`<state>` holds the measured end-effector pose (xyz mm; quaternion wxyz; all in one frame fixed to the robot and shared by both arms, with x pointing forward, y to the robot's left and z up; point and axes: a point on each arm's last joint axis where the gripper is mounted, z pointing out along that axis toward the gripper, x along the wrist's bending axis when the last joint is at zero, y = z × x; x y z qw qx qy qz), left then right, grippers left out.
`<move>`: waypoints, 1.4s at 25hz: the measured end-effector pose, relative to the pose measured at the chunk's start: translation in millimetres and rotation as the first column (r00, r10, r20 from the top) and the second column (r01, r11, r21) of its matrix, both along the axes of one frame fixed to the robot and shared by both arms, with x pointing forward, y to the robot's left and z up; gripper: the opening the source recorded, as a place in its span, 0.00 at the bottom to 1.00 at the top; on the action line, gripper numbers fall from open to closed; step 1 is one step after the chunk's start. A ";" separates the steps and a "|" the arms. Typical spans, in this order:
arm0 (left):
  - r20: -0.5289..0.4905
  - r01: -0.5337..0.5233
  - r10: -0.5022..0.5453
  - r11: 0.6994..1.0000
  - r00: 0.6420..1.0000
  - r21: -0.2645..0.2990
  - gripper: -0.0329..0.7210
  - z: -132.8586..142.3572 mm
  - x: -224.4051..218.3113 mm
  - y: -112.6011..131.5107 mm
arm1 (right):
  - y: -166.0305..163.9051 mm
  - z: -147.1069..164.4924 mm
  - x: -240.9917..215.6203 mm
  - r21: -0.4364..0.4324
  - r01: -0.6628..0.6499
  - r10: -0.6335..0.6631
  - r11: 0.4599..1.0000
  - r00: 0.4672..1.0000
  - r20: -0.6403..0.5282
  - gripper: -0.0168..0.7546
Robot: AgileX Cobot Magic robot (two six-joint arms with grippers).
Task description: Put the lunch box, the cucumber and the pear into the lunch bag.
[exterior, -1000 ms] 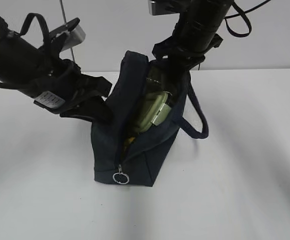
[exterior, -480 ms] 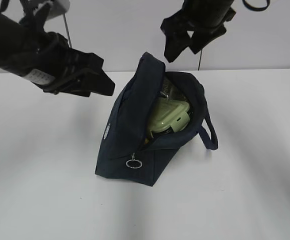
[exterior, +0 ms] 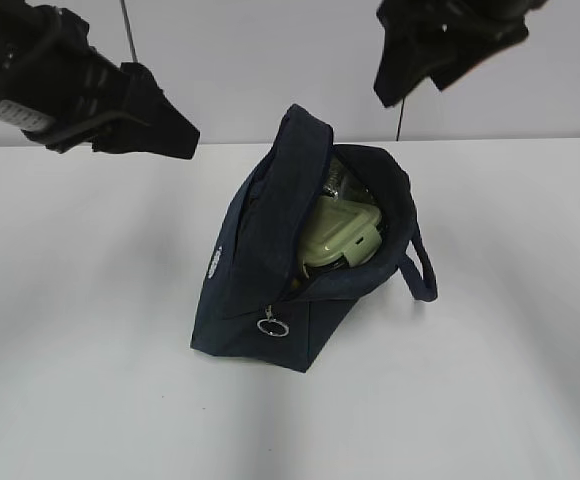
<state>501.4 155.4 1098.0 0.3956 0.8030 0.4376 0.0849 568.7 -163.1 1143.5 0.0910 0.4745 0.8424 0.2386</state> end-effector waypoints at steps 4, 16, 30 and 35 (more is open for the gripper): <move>0.029 0.044 -0.045 0.999 0.999 0.020 0.56 -2.8 -5.8 1.5 | -11.3 -33.2 -48.4 0.116 0.013 -0.021 0.993 0.998 0.064 0.67; 0.203 0.156 -0.164 0.986 0.965 0.051 0.53 -50.2 -50.6 17.6 | -22.2 -97.9 -125.0 0.357 -0.130 0.029 0.925 0.962 0.273 0.63; 0.199 0.144 -0.144 0.989 0.969 0.013 0.52 -51.0 -51.6 16.6 | -18.8 -100.6 -84.2 0.485 0.110 -0.232 0.868 0.952 0.199 0.40; 0.190 0.156 -0.154 0.988 0.970 0.007 0.52 -51.0 -53.0 16.0 | -13.7 -130.7 -46.3 0.439 0.224 -0.250 0.870 0.968 0.002 0.40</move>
